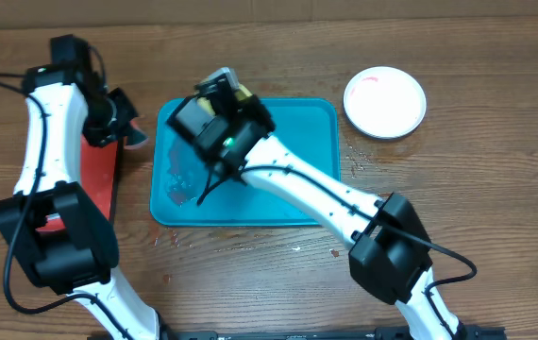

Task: Clean dirty plates on tray and stack at the side

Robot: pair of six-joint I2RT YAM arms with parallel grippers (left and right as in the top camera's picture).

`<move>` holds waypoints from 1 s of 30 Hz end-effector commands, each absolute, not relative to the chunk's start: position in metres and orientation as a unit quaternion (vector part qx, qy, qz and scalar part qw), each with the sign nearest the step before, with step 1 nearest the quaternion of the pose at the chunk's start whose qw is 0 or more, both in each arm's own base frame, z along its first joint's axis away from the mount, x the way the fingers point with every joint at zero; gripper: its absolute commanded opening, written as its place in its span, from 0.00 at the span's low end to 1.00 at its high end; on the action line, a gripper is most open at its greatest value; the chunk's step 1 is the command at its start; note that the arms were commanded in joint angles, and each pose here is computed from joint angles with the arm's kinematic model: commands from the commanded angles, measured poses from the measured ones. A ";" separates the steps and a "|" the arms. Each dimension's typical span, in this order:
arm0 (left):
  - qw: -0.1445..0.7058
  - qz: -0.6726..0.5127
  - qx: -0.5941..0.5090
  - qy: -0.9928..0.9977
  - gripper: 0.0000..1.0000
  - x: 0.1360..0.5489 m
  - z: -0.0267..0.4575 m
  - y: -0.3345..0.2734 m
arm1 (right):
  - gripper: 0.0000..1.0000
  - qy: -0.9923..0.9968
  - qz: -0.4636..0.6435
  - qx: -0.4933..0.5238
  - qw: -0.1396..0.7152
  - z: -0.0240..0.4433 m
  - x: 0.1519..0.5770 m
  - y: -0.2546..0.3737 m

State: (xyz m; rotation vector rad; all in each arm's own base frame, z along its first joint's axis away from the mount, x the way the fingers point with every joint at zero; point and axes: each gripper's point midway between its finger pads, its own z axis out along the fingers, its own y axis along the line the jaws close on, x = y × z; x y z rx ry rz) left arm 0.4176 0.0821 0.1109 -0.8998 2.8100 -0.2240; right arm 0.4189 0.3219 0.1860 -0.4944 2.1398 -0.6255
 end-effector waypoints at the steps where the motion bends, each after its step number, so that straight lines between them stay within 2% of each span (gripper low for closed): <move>1: 0.100 -0.081 -0.321 0.938 0.04 0.413 0.121 0.103 | 0.04 0.785 -0.342 -0.215 0.469 0.250 0.419 0.317; 6: 0.106 -0.045 -0.363 0.925 0.04 0.403 0.120 0.139 | 0.04 0.744 -0.391 -0.244 0.484 0.274 0.417 0.330; 16: 0.111 -0.017 -0.443 0.889 0.04 0.379 0.112 0.205 | 0.04 0.730 -0.406 -0.266 0.480 0.279 0.417 0.334; 25: 0.067 -0.038 -0.455 0.887 0.04 0.372 0.064 0.204 | 0.04 0.732 -0.392 -0.247 0.499 0.285 0.420 0.339; 30: 0.059 -0.040 -0.455 0.888 0.04 0.371 0.058 0.203 | 0.04 0.732 -0.391 -0.247 0.499 0.285 0.420 0.339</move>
